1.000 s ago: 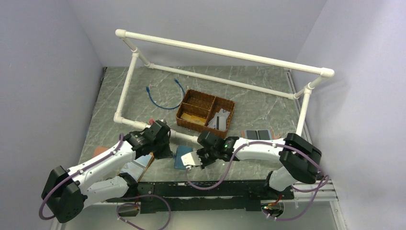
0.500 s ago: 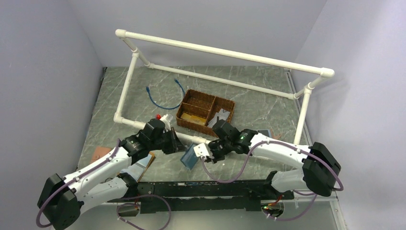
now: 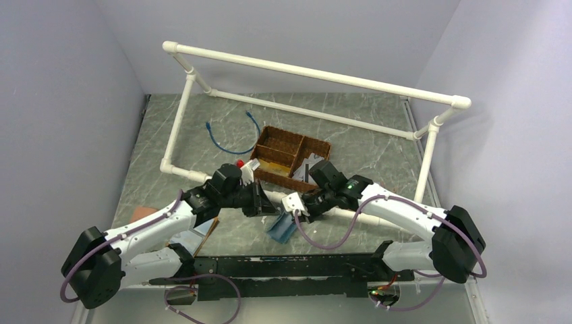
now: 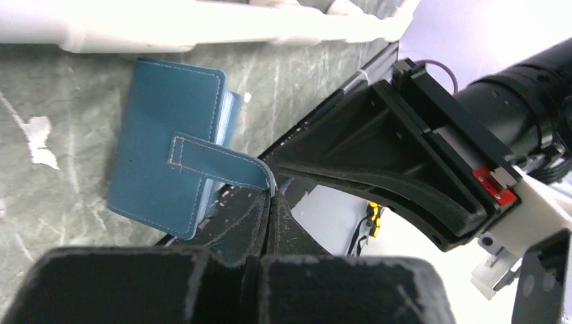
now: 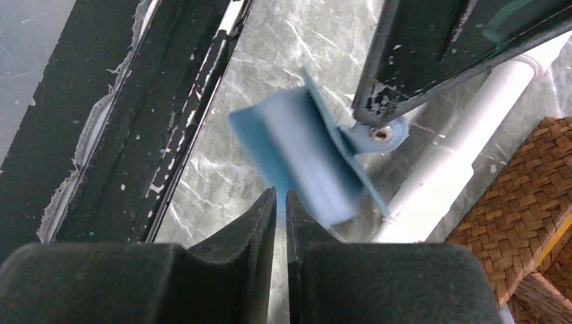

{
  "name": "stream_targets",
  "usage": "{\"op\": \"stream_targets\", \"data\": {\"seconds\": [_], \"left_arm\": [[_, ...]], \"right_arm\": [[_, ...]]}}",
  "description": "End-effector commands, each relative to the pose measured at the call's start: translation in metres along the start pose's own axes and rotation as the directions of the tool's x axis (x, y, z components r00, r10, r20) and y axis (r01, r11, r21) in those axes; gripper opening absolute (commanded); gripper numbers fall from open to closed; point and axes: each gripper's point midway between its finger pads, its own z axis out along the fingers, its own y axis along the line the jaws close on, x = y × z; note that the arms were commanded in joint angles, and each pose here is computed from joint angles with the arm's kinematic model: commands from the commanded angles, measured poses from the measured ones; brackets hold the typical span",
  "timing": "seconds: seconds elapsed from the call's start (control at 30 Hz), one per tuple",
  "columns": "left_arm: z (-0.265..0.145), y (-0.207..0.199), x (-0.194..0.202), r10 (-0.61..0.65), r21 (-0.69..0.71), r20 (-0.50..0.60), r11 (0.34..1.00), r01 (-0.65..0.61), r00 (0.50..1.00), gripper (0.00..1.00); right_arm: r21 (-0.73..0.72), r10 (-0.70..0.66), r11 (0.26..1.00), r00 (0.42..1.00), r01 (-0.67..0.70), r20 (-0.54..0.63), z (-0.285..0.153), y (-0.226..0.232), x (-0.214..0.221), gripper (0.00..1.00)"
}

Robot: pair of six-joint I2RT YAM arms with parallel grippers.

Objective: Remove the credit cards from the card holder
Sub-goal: Open the card holder at the corner of the board.

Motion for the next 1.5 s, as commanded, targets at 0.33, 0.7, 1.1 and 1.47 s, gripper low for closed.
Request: {"op": "stream_targets", "data": {"seconds": [0.33, 0.7, 1.1, 1.47], "left_arm": [[-0.013, 0.034, 0.002, -0.057, -0.192, 0.065, 0.979, 0.068, 0.996, 0.0], [-0.058, 0.126, 0.01, -0.046, -0.542, 0.179, 0.829, 0.138, 0.983, 0.0], [-0.072, 0.166, 0.042, -0.15, -0.672, 0.149, 0.709, 0.211, 0.977, 0.0], [-0.067, 0.148, 0.03, -0.097, -0.619, 0.129, 0.769, 0.157, 0.987, 0.0]], "right_arm": [[-0.051, -0.038, 0.998, 0.999, 0.04, 0.037, 0.016, 0.01, -0.004, 0.12], [-0.074, -0.085, 0.994, 0.988, 0.076, -0.126, 0.04, 0.012, 0.024, 0.17], [-0.001, -0.053, 0.999, 0.979, 0.054, -0.194, 0.048, -0.004, 0.04, 0.23], [0.054, 0.0, 0.999, 0.987, 0.009, -0.164, 0.057, -0.015, 0.023, 0.21]]}}
